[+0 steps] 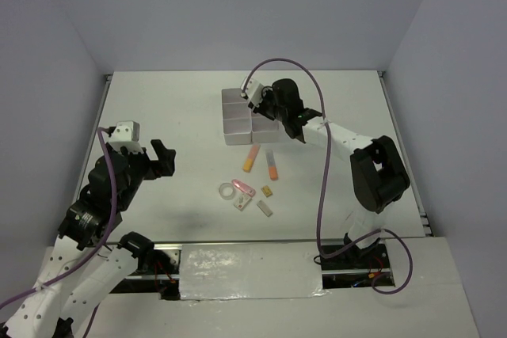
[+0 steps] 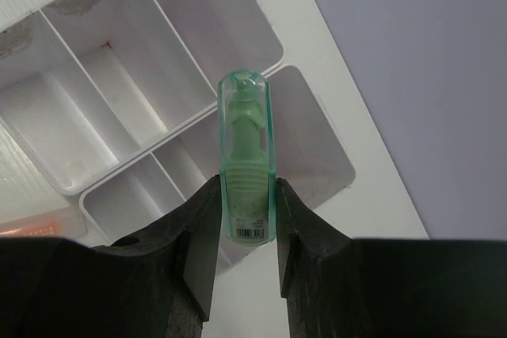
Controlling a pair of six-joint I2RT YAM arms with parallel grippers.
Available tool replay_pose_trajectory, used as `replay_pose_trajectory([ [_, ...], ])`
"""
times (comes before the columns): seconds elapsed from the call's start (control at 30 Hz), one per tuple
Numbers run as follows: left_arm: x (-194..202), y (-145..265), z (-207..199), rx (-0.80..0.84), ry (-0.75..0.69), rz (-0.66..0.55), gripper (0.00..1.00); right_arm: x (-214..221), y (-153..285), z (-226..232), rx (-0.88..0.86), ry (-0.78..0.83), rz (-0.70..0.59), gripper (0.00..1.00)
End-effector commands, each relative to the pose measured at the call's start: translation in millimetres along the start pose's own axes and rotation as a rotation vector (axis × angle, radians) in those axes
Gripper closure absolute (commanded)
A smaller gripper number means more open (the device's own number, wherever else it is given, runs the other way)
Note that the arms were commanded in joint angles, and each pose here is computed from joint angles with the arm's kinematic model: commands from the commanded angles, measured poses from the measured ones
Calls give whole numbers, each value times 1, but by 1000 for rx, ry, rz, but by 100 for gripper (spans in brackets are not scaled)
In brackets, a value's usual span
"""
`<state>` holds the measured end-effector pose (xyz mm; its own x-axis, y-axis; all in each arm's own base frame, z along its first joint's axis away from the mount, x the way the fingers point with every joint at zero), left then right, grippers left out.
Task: Sort the stationery into containers
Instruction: Place the pen in the storage box.
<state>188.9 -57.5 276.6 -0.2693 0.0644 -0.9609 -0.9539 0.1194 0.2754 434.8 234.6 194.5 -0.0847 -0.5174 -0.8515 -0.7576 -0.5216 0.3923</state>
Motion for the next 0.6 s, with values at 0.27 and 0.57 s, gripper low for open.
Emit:
replay_pose_trajectory([
  [0.27, -7, -2, -3, 24, -10, -35, 1, 4, -10, -18, 29, -7, -42, 92],
  [0.57, -7, -4, -7, 53, -20, -31, 1, 18, -18, -20, -6, -38, -11, 81],
])
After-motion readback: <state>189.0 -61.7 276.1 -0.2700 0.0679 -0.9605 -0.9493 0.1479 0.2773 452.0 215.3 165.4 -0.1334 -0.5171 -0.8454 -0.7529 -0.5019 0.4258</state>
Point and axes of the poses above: each gripper's point midway between its finger pads, its own y axis back along the fingers, its own z axis along the line the jaws close on, x = y × z, the point moved 4 cm from there along y, back along the fingers, and after that the axes turned 15 degrees about -y, right-handed, at the moved point
